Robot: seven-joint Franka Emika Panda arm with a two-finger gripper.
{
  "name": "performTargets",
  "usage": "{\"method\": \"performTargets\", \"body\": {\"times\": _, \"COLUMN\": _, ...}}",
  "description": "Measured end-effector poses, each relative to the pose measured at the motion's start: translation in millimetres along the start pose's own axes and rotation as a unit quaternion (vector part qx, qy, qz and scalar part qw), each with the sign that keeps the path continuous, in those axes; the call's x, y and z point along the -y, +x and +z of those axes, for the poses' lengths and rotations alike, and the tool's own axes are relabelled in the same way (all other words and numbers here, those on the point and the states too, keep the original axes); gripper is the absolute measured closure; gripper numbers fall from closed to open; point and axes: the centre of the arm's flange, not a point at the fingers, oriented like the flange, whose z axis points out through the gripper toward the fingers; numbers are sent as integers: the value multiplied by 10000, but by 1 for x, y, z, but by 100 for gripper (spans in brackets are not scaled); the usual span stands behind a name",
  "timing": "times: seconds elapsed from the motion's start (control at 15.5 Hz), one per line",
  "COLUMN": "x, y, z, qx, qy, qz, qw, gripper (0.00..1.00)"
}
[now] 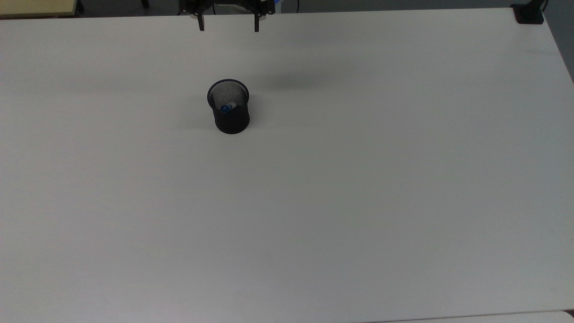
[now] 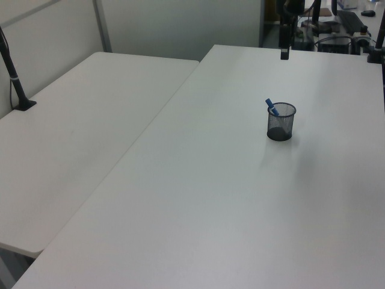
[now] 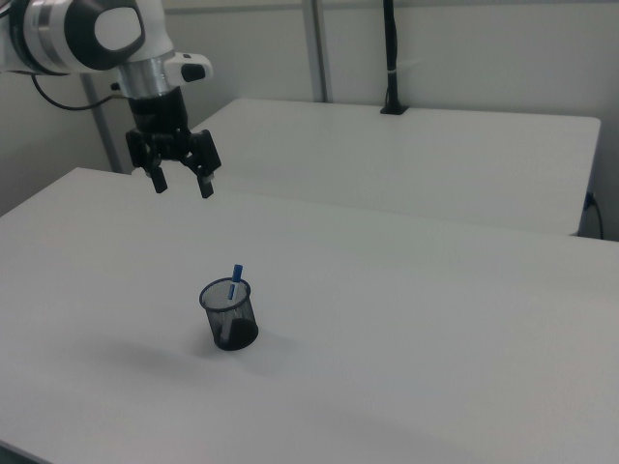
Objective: Remove the marker
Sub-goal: 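Move the open gripper toward the black mesh pen cup, then lower the gripper over the cup and close on the blue marker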
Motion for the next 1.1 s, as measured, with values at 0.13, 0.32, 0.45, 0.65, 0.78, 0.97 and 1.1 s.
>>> {"method": "performTargets", "body": {"times": 0.13, "x": -15, "y": 1, "z": 6, "qx": 52, "qy": 4, "qz": 134, "qw": 9999, "gripper": 0}}
{"method": "performTargets", "body": {"times": 0.32, "x": -31, "y": 5, "z": 19, "qx": 155, "qy": 12, "qz": 275, "qw": 9995, "gripper": 0}}
{"method": "performTargets", "body": {"times": 0.45, "x": -42, "y": 12, "z": 31, "qx": 164, "qy": 16, "qz": 330, "qw": 9993, "gripper": 0}}
{"method": "performTargets", "body": {"times": 0.65, "x": -55, "y": 26, "z": 57, "qx": 164, "qy": 23, "qz": 223, "qw": 9996, "gripper": 0}}
{"method": "performTargets", "body": {"times": 0.78, "x": -59, "y": 36, "z": 79, "qx": 119, "qy": 23, "qz": 190, "qw": 9997, "gripper": 0}}
{"method": "performTargets", "body": {"times": 0.97, "x": -58, "y": 48, "z": 107, "qx": 175, "qy": 31, "qz": 168, "qw": 9997, "gripper": 0}}
{"method": "performTargets", "body": {"times": 1.1, "x": -54, "y": 52, "z": 121, "qx": 223, "qy": 38, "qz": 128, "qw": 9997, "gripper": 2}}
